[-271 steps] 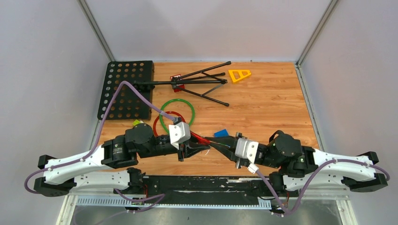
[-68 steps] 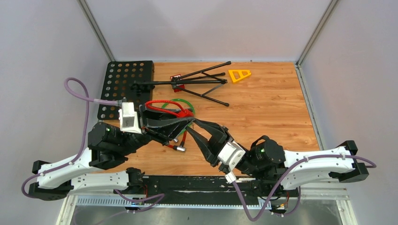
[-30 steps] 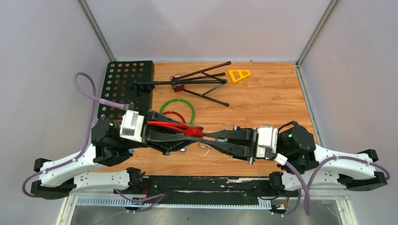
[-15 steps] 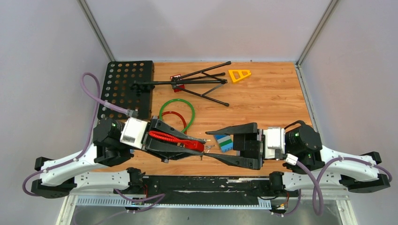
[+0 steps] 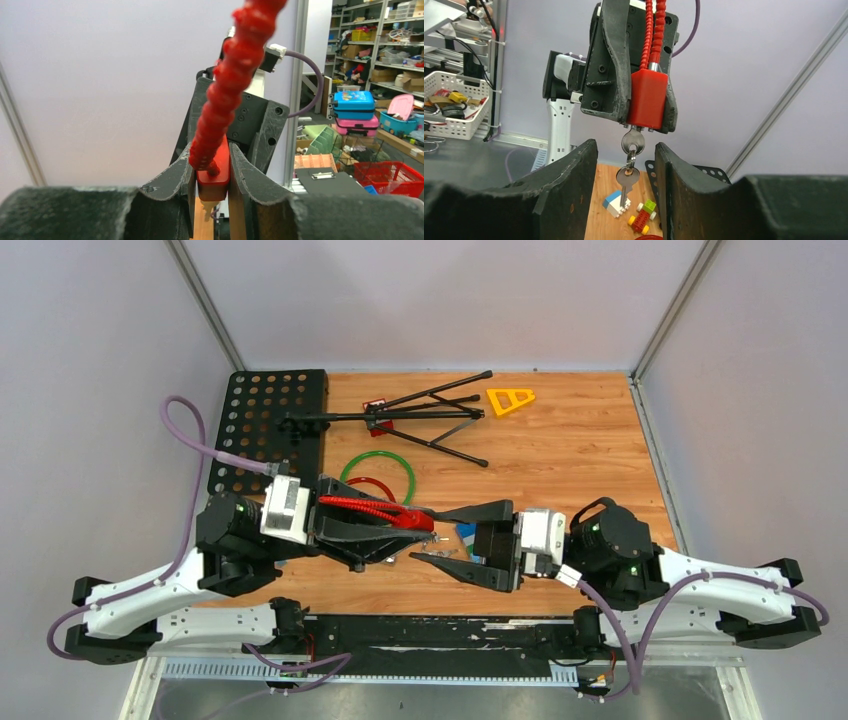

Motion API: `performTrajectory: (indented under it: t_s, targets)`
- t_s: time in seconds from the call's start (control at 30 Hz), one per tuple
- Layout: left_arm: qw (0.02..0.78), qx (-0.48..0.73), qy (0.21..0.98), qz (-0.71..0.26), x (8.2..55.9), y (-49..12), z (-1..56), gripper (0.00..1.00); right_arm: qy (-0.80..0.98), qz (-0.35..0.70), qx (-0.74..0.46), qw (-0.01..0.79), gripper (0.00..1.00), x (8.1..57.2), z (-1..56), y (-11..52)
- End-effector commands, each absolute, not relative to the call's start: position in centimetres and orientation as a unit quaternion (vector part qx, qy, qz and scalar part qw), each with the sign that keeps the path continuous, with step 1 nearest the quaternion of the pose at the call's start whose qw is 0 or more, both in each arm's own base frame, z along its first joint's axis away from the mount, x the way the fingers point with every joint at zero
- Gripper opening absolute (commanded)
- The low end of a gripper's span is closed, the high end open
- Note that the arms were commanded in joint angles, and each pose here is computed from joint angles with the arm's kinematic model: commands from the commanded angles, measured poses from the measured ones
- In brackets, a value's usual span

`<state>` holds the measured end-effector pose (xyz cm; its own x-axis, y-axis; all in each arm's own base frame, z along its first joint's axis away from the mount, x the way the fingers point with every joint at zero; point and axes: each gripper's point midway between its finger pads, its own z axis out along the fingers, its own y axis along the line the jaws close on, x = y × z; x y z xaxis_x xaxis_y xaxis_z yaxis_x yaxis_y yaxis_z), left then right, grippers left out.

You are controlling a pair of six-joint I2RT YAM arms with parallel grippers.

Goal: Lock with the key
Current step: Lock the lock.

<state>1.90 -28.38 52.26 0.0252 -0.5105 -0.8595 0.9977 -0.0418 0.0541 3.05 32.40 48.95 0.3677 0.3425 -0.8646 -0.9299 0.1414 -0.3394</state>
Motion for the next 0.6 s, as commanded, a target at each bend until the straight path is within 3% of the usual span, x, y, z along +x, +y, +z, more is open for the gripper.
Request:
performTrajectory:
  t_s: [0.0,0.4,0.47,0.57]
  targets:
    - [0.636,0.351,0.324,-0.606,2.8,-28.0,53.2,0.0,0.317,0.449,-0.432,0.714,0.47,4.2,51.2,32.0]
    - [0.635,0.359,0.331,-0.598,3.0,-28.2,52.5,0.0,0.326,0.435,-0.403,0.737,0.44,5.3,51.8,31.0]
    - [0.636,0.359,0.331,-0.597,3.0,-28.2,52.5,0.0,0.325,0.436,-0.403,0.736,0.39,5.2,51.8,30.9]
    - [0.638,0.358,0.332,-0.595,3.1,-28.2,52.5,0.0,0.327,0.434,-0.41,0.733,0.22,5.2,51.5,31.0]
